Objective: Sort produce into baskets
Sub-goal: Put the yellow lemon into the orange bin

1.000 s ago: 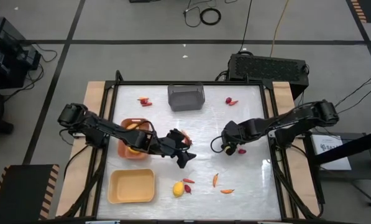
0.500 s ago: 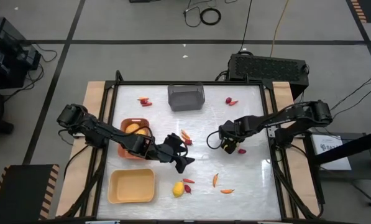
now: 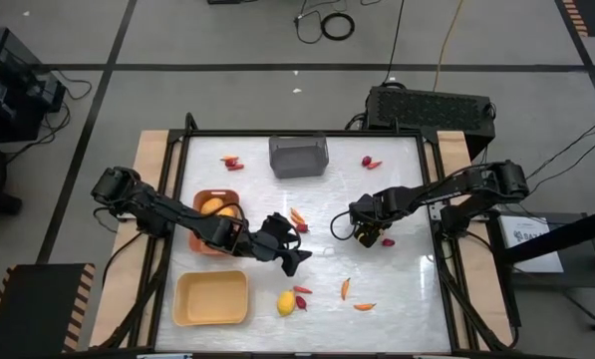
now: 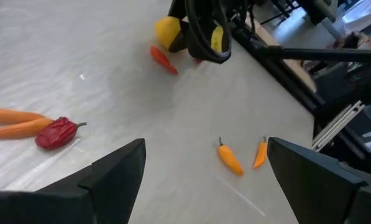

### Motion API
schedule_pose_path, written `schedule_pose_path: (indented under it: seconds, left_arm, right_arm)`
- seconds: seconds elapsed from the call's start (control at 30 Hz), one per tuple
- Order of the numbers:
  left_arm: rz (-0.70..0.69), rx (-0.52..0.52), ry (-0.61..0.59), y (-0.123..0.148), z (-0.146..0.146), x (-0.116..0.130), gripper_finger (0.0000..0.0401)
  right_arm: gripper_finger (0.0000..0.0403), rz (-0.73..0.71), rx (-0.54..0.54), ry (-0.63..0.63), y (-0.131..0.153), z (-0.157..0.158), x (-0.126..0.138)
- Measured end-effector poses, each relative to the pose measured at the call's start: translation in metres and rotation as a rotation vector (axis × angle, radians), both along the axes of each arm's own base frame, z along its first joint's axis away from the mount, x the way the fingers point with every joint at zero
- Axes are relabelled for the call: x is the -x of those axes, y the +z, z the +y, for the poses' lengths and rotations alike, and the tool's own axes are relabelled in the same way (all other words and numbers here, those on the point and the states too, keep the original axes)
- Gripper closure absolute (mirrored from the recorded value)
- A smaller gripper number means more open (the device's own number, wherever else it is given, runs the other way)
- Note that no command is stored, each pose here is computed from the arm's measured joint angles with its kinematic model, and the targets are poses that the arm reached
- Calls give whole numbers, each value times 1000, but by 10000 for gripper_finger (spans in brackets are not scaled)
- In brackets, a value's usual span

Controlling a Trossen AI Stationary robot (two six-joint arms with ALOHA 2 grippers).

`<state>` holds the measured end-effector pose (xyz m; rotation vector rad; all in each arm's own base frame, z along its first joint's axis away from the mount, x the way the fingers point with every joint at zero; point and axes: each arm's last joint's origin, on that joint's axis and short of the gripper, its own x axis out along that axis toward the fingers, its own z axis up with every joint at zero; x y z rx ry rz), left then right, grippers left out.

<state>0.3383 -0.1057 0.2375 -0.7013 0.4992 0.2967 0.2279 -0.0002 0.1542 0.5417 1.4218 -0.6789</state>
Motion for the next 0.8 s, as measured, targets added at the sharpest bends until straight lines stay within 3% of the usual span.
schedule_pose_path:
  seconds: [0.23,0.4,0.6,0.8]
  left_arm:
    - [61,-25,-76,2,2,6,61]
    - [19,-51,-49,27,15,19,61]
    - [-55,-210,-32,70,34,51,61]
    - [30,-379,56,95,53,100,61]
  right_arm:
    - [181,-12,-4,45,12,0,-5]
    - [182,-95,-1,60,33,0,-21]
    - [184,-414,6,63,71,1,-59]
    - [184,-859,36,94,106,1,-95]
